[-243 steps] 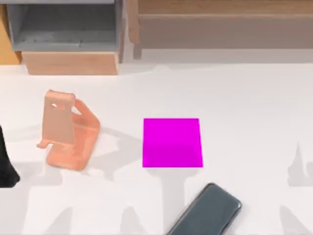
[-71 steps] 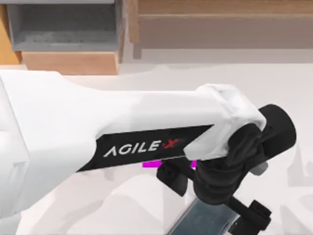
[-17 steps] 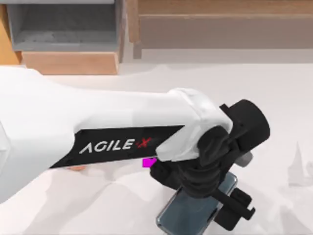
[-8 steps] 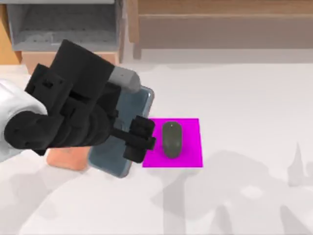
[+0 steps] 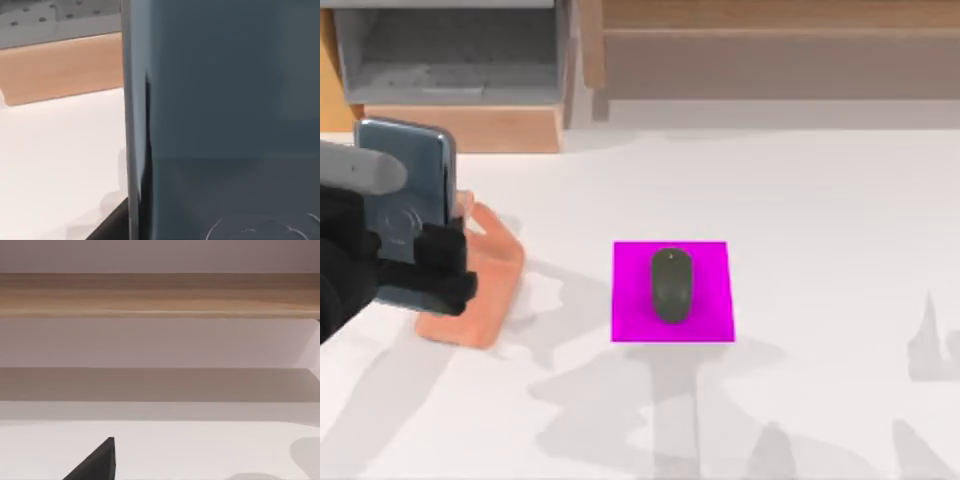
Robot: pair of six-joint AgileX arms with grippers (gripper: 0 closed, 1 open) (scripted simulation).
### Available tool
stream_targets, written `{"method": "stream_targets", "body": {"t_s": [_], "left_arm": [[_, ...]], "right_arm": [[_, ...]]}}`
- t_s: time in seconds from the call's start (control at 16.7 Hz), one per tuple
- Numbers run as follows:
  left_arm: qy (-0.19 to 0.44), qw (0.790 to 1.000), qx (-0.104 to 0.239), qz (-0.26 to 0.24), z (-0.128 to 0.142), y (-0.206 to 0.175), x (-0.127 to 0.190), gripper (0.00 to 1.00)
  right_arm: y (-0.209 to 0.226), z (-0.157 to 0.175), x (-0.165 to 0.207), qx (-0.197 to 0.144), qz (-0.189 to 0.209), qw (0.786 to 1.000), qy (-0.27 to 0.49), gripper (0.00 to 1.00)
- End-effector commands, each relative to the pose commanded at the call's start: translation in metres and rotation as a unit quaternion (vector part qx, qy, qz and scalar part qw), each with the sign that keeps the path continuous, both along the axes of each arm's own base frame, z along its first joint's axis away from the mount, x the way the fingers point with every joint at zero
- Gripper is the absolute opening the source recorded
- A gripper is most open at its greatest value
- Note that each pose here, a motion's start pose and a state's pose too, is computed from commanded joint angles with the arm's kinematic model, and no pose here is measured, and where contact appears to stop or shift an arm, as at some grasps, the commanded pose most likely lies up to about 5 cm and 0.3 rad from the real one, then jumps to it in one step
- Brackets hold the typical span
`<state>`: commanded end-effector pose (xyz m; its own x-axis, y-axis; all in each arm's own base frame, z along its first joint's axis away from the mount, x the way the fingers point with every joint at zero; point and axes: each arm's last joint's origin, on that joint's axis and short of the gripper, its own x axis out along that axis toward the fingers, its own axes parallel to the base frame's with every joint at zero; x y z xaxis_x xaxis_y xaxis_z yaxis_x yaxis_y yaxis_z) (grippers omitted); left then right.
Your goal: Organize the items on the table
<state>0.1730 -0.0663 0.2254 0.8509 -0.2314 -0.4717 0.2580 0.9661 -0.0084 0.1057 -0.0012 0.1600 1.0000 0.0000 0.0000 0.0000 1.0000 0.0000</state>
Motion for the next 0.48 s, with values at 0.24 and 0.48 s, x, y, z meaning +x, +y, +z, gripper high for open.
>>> {"method": "stream_targets", "body": {"t_s": [0.24,0.48], "left_arm": [[-0.012,1.0,-0.001,0.009,-0.0024,0.005,-0.0024,0.0],[-0.022,1.0,0.0,0.003,0.0023,0.0041,-0.003,0.0]], "right_arm": [[0.0,0.0,0.0,0.0,0.0,1.0,0.0,1.0],[0.0,0.0,0.0,0.0,0.0,1.0,0.0,1.0]]}}
